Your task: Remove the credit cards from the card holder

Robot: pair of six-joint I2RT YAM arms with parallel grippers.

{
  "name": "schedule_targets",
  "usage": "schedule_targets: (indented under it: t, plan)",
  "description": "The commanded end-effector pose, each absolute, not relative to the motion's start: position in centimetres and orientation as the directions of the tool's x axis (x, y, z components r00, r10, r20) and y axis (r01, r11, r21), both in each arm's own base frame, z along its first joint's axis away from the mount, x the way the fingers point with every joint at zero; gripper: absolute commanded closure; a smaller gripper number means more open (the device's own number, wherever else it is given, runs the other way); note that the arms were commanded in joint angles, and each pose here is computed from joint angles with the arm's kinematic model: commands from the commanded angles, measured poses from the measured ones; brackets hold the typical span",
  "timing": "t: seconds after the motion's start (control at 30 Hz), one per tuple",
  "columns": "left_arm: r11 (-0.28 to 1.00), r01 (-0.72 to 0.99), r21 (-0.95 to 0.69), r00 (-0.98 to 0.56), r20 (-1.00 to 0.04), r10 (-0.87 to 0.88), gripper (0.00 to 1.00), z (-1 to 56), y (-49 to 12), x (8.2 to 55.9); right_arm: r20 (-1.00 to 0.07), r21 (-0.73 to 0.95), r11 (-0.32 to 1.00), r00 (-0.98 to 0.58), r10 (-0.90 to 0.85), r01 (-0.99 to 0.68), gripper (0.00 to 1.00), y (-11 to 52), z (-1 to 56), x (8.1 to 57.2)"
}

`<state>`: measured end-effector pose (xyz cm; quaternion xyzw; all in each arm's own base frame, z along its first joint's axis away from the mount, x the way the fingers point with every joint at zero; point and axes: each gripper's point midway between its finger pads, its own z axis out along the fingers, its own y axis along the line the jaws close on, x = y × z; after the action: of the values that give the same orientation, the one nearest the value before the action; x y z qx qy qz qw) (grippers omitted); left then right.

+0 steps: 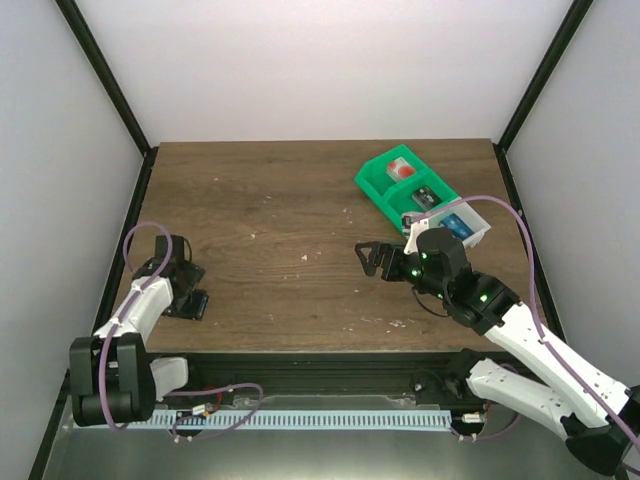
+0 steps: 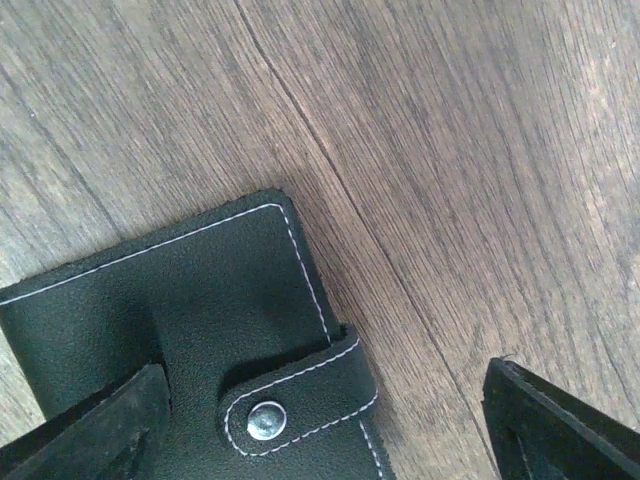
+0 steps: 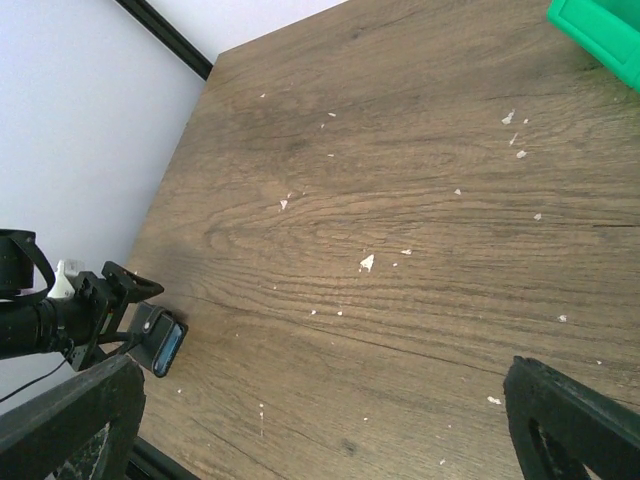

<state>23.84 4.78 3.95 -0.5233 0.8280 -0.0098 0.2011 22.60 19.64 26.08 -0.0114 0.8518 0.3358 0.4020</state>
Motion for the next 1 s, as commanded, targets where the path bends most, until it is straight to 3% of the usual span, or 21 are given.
schedule_targets:
  t: [0.0, 0.3, 0.5, 0.7, 0.97]
  plan:
    - [0.503, -0.825, -0.26, -0.43, -0.289, -0.855, 0.15, 2.6, 3.7, 24.6, -0.71, 0.552, 0.776, -0.659, 0.247, -0.305, 0.0, 19.5, 26.5, 22.7]
    - [0.654, -0.601, -0.46, -0.638, -0.217, -0.739, 0.17, 2.6, -1.7, 27.4, -0.704, 0.547, 0.785, -0.668, 0.242, -0.292, 0.0, 19.5, 25.8, 22.9]
    - [0.743, -0.406, -0.532, -0.768, -0.242, -0.593, 0.21, 3.7, -6.4, 28.9, -0.707, 0.548, 0.78, -0.665, 0.24, -0.302, 0.0, 19.6, 25.9, 22.8]
    - [0.74, -0.258, -0.621, -0.851, -0.216, -0.478, 0.24, 3.9, -11.8, 28.7, -0.71, 0.552, 0.774, -0.662, 0.24, -0.312, 0.0, 19.7, 26.1, 22.7]
    - [0.752, -0.107, -0.651, -0.898, -0.261, -0.353, 0.32, 5.1, -16.8, 28.2, -0.699, 0.543, 0.783, -0.681, 0.22, -0.304, 0.0, 20.0, 25.2, 22.9]
